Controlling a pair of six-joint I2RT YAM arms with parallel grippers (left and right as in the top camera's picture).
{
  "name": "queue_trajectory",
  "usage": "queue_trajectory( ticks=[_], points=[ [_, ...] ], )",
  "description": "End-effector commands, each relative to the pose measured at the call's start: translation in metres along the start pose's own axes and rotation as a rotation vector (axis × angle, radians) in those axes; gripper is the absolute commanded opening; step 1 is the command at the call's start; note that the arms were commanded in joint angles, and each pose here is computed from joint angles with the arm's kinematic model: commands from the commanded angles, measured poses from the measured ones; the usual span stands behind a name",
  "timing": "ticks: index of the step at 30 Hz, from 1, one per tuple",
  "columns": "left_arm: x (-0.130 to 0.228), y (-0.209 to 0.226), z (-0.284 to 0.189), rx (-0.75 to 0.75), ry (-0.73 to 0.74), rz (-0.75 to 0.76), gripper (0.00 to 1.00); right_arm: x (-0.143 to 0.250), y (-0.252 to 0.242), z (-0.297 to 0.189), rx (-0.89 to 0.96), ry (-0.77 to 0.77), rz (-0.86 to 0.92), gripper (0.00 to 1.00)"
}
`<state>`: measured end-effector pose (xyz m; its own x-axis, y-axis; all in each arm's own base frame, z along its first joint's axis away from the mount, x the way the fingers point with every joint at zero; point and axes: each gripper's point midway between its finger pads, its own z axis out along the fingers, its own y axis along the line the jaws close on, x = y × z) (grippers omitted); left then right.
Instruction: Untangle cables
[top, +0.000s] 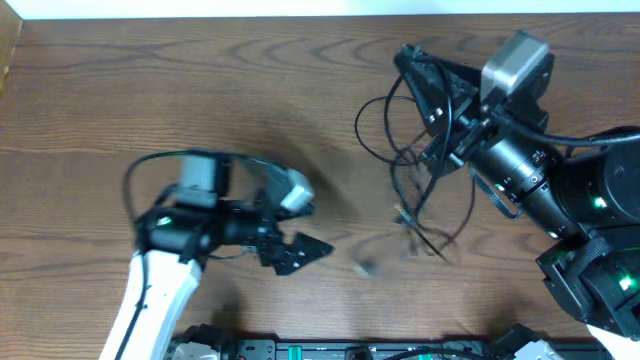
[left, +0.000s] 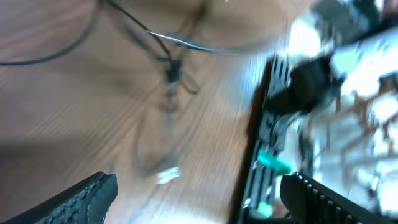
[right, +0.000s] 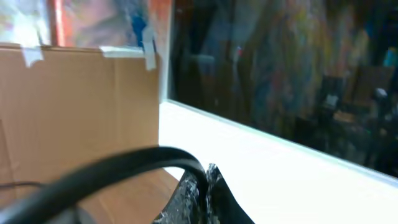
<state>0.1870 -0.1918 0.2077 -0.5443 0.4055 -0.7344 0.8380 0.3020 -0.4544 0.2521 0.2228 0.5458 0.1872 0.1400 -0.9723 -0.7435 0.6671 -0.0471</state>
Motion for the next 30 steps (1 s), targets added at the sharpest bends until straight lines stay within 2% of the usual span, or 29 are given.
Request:
queue_trajectory(
  ticks=[1, 5, 12, 21, 30],
  points=[
    [0.009, 0.012, 0.030, -0.033, 0.138, 0.166, 0.89, -0.016, 0.012, -0.012, -0.054, -0.037, 0.024, 0.01],
    [0.011, 0.030, 0.058, -0.056, 0.195, 0.232, 0.89, -0.017, 0.015, -0.018, -0.064, -0.027, 0.029, 0.01],
    [-0.006, 0.055, 0.081, -0.073, 0.141, 0.279, 0.89, -0.020, 0.030, -0.032, -0.134, -0.016, 0.049, 0.01],
    [-0.042, 0.069, 0.087, -0.127, 0.015, 0.310, 0.89, -0.020, 0.054, -0.042, -0.267, 0.001, 0.084, 0.01],
    [-0.058, 0.072, 0.086, -0.148, -0.041, 0.327, 0.89, -0.040, 0.080, -0.067, -0.399, -0.045, 0.102, 0.01]
  ],
)
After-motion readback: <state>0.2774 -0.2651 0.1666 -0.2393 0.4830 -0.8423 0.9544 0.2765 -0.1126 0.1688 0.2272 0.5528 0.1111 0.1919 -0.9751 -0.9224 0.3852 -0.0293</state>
